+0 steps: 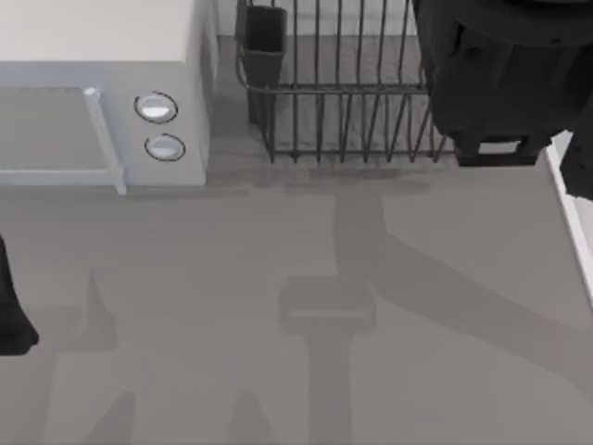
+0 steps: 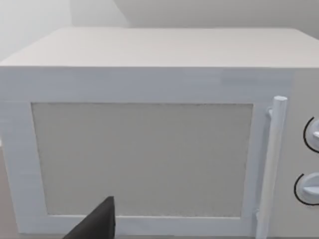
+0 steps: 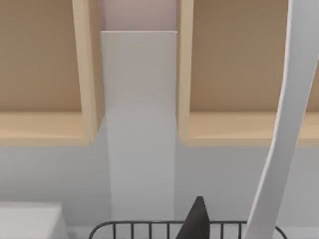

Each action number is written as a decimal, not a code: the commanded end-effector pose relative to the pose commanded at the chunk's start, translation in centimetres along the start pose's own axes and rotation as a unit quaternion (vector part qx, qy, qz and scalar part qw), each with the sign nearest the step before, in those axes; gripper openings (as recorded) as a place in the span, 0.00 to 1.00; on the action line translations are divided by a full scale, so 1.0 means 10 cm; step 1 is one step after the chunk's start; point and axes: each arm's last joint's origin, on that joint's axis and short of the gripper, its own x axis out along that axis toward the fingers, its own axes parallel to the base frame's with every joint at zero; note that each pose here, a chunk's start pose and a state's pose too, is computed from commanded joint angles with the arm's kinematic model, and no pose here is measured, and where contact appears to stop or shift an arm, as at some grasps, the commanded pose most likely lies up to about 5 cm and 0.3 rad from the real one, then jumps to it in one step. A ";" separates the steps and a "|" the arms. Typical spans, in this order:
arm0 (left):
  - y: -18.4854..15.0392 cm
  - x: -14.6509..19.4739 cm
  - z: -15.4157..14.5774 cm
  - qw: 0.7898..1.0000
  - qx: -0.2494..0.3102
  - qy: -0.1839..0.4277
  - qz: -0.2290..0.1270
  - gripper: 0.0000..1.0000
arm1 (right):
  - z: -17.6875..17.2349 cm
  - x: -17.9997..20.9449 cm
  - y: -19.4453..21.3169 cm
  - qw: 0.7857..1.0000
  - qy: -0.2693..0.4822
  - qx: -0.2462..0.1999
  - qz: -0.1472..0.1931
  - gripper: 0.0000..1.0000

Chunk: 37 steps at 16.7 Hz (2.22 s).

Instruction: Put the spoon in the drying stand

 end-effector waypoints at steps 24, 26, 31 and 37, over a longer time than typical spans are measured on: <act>0.00 0.00 0.00 1.000 0.000 0.000 0.000 1.00 | -1.99 2.00 0.01 1.000 -0.001 0.001 0.000 0.23; 0.00 0.00 0.00 1.000 0.000 0.000 0.000 1.00 | -1.99 2.00 0.01 1.000 -0.001 0.001 0.000 0.38; 0.00 0.00 0.00 1.000 0.000 0.000 0.000 1.00 | -1.99 2.00 0.01 1.000 -0.001 0.001 0.000 0.75; 0.00 0.00 0.00 1.000 0.000 0.000 0.000 1.00 | -1.99 2.00 0.01 1.000 -0.001 0.001 0.000 1.00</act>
